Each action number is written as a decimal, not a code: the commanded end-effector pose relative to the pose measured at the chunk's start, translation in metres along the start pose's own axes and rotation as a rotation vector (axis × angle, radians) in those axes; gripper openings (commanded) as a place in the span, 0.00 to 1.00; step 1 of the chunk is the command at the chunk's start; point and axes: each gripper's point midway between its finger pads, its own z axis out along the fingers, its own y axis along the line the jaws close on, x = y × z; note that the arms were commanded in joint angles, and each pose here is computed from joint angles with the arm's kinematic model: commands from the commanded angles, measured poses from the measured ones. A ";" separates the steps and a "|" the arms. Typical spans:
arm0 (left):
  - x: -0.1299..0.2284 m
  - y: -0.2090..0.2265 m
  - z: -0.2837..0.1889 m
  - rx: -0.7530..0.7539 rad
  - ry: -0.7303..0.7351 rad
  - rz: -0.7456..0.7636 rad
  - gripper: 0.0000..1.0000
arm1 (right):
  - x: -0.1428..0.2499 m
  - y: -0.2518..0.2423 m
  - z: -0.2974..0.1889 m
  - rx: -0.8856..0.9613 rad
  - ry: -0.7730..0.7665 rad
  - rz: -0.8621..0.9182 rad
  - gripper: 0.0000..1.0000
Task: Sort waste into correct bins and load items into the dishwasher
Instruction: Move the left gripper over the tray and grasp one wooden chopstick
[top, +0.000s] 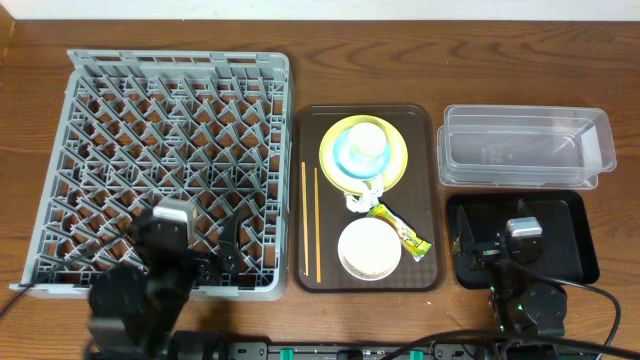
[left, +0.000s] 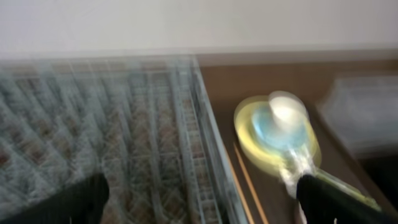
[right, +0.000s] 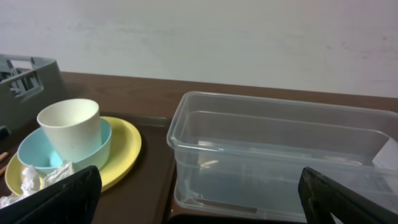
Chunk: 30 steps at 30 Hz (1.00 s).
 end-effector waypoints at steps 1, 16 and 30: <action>-0.027 -0.014 -0.002 0.073 0.141 -0.033 0.98 | 0.001 0.003 0.000 -0.016 0.005 -0.004 0.99; -0.017 -0.053 0.020 0.287 0.527 -0.364 0.59 | 0.001 0.003 0.000 -0.016 0.005 -0.004 0.99; 0.065 -0.022 0.046 -0.037 0.752 -0.456 0.39 | 0.001 0.003 0.000 -0.016 0.005 -0.004 0.99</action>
